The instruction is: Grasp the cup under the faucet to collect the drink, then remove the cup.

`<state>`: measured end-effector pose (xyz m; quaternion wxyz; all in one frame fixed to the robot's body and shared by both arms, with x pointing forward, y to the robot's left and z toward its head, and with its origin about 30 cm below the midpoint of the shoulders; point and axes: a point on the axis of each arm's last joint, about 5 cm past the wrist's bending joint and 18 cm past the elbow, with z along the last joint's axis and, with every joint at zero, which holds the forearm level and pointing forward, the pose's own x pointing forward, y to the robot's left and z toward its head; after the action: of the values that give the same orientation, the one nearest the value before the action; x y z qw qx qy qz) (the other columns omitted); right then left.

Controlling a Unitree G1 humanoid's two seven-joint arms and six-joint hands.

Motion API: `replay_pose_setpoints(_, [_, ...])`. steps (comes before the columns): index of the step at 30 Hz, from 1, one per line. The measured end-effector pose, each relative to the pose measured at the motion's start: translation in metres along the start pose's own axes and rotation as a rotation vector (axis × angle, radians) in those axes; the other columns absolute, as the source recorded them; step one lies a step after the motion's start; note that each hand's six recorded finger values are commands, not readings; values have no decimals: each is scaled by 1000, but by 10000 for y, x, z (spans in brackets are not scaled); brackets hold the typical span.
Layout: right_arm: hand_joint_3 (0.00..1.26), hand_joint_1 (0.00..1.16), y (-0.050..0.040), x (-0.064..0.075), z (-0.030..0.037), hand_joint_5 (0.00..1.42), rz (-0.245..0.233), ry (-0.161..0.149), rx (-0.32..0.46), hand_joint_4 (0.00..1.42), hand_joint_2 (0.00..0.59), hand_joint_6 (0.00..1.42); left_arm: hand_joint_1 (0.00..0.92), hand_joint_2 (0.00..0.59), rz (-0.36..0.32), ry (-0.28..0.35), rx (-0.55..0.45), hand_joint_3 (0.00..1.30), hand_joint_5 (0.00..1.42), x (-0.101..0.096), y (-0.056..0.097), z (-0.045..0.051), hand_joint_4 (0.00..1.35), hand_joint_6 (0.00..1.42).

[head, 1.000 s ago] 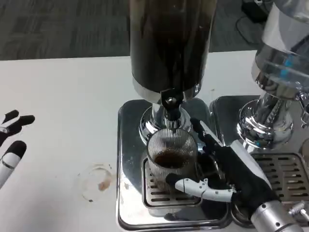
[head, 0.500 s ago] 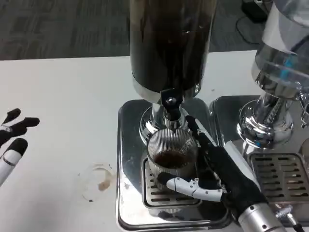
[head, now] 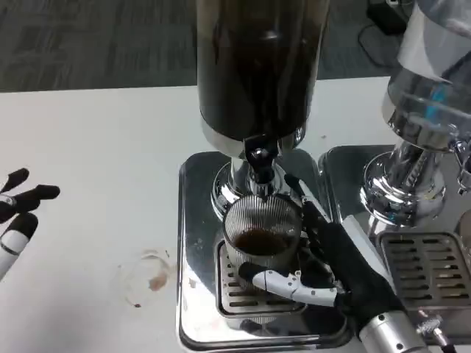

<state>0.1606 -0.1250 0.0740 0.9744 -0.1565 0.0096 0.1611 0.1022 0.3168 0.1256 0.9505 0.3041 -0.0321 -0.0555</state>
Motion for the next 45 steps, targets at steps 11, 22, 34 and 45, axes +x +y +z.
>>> replay_pose_setpoints(11, [65, 898, 26, 45, 5, 368, -9, -6, 16, 251, 121, 540, 0, 254, -3, 1, 1, 313, 165, -7, 0, 23, 39, 0])
replay_pose_setpoints(22, [174, 934, 50, 73, 15, 492, -11, -13, 12, 353, 135, 671, 0, 258, -6, 12, 0, 303, 163, -43, -4, 22, 41, 0])
replay_pose_setpoints(34, [220, 940, 81, 71, 22, 541, -18, -26, -3, 391, 136, 704, 0, 261, -302, -73, 376, 90, 0, 205, 108, 258, 0, 0])
replay_pose_setpoints(45, [254, 951, 101, 65, 22, 608, -39, -28, -16, 435, 138, 808, 0, 256, -402, -21, 490, 77, 0, 257, 111, 228, 0, 0])
